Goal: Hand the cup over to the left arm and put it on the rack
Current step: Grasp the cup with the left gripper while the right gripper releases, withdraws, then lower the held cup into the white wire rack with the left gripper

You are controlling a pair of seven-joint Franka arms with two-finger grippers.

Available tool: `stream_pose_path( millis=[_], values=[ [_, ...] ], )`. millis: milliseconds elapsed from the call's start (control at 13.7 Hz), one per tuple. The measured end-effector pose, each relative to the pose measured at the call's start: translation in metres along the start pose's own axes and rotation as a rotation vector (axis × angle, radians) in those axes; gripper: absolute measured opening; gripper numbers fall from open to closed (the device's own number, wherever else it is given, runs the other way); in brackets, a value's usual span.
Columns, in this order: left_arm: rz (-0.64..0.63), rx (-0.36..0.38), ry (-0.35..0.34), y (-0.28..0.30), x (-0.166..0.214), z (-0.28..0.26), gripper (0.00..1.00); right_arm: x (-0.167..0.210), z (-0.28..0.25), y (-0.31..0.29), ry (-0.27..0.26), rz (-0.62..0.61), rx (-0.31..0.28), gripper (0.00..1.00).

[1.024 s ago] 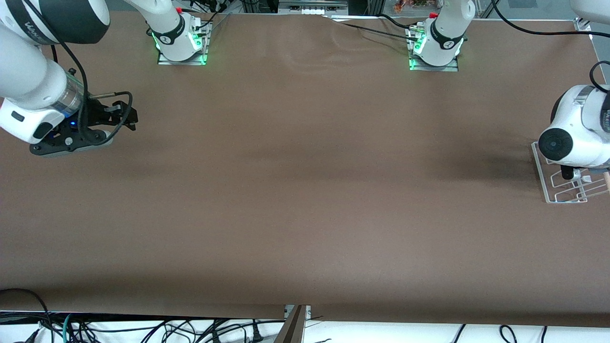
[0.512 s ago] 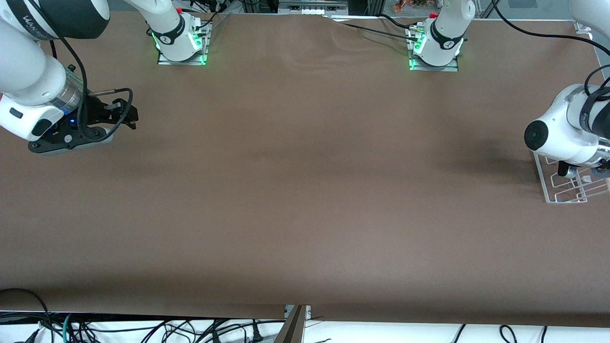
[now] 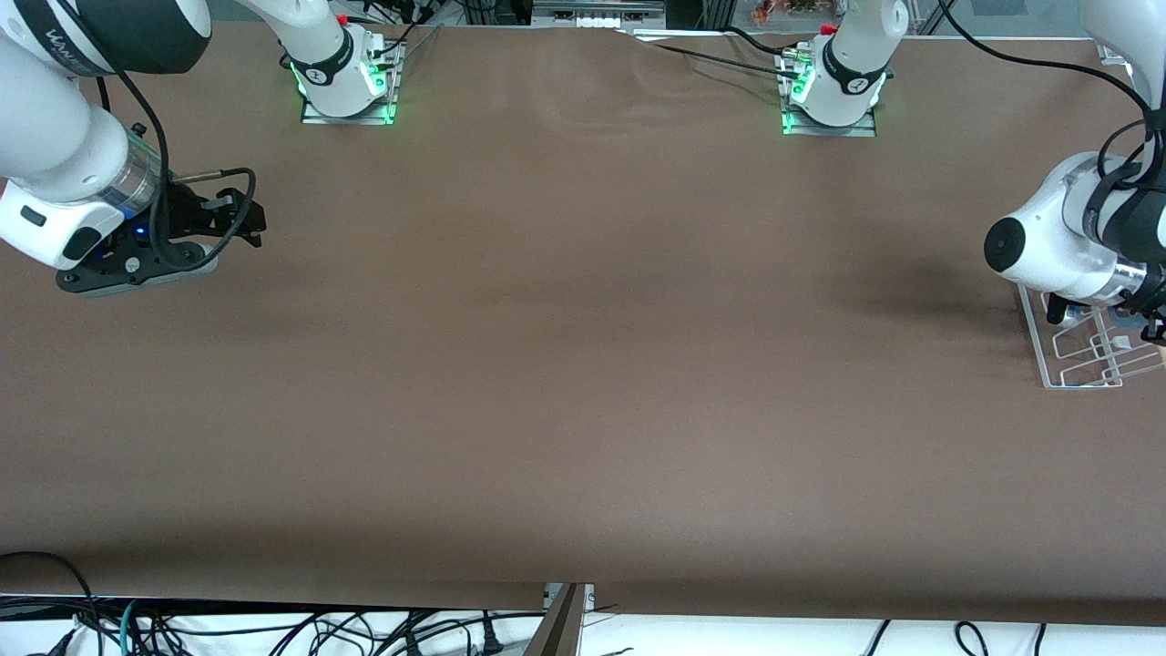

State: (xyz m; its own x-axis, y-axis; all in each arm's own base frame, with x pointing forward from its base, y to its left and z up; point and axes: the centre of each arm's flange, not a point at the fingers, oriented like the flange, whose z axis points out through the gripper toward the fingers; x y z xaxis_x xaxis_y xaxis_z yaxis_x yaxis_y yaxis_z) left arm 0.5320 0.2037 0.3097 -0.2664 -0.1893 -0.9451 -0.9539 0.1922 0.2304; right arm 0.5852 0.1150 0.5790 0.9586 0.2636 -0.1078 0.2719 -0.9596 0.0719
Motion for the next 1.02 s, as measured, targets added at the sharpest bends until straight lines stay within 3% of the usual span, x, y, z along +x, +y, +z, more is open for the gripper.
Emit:
stream_pose_path(
  millis=[1024],
  values=[
    [0.22,0.136,-0.14,0.066,0.044,-0.017,0.67,0.0,-0.002,-0.001,0.003,-0.001,0.0,1.0]
  ],
)
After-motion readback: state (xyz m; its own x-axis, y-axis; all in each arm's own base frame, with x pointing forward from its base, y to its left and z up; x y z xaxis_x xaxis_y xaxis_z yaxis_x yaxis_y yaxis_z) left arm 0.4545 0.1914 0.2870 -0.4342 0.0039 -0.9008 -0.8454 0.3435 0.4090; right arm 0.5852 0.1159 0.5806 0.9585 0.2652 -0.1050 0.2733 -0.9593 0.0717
